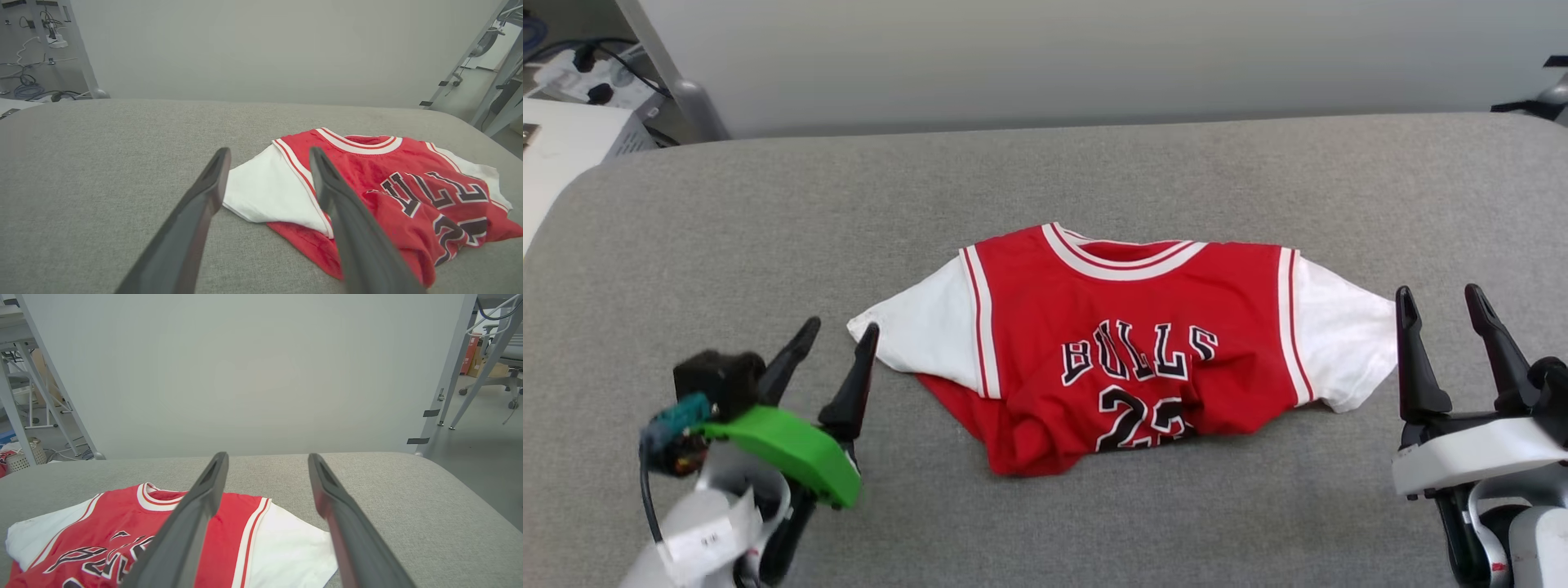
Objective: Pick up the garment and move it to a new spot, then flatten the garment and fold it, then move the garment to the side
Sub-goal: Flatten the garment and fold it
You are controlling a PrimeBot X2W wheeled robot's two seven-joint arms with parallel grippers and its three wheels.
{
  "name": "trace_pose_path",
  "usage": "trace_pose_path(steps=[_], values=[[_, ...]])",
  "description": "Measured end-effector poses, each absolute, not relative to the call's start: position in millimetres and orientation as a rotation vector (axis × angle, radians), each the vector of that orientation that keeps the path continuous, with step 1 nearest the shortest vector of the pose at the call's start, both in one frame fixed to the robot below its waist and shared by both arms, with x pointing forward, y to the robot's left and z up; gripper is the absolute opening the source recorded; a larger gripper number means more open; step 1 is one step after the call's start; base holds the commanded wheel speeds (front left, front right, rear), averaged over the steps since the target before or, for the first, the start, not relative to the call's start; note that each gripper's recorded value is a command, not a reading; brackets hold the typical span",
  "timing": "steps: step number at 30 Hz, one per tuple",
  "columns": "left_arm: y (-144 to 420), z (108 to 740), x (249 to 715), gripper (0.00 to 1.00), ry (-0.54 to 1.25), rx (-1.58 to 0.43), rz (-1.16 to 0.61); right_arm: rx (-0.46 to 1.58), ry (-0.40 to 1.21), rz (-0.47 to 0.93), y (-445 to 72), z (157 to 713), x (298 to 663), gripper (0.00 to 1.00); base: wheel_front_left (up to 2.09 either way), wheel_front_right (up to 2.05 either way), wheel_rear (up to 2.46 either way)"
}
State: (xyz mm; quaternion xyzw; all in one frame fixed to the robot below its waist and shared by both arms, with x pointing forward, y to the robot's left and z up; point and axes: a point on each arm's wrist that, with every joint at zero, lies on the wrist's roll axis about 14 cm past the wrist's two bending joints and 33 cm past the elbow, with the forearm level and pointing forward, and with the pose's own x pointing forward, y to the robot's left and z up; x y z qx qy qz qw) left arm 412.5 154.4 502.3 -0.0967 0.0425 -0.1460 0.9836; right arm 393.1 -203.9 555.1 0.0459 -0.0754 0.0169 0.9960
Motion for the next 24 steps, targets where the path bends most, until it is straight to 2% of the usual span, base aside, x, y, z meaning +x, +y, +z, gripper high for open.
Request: trace_pose_path(steps=[2, 4, 8, 15, 24], values=[[151, 506, 431, 1.0, 0.127, -0.146, -0.344, 0.09, -0.146, 0.032, -204, 554, 396, 1.0, 0.0, 0.0, 0.0], [151, 504, 458, 1.0, 0.228, -0.1, -0.385, 0.082, -0.142, 0.031, -204, 552, 402, 1.0, 0.0, 0.0, 0.0], [163, 478, 484, 1.0, 0.458, -0.056, -0.394, 0.077, -0.135, 0.026, -203, 548, 410, 1.0, 0.0, 0.0, 0.0], [178, 416, 491, 1.0, 0.876, -0.03, -0.38, 0.063, -0.096, -0.004, -212, 534, 414, 1.0, 0.0, 0.0, 0.0], [177, 372, 490, 1.0, 1.057, 0.009, -0.38, 0.051, -0.054, -0.043, -224, 518, 412, 1.0, 0.0, 0.0, 0.0]])
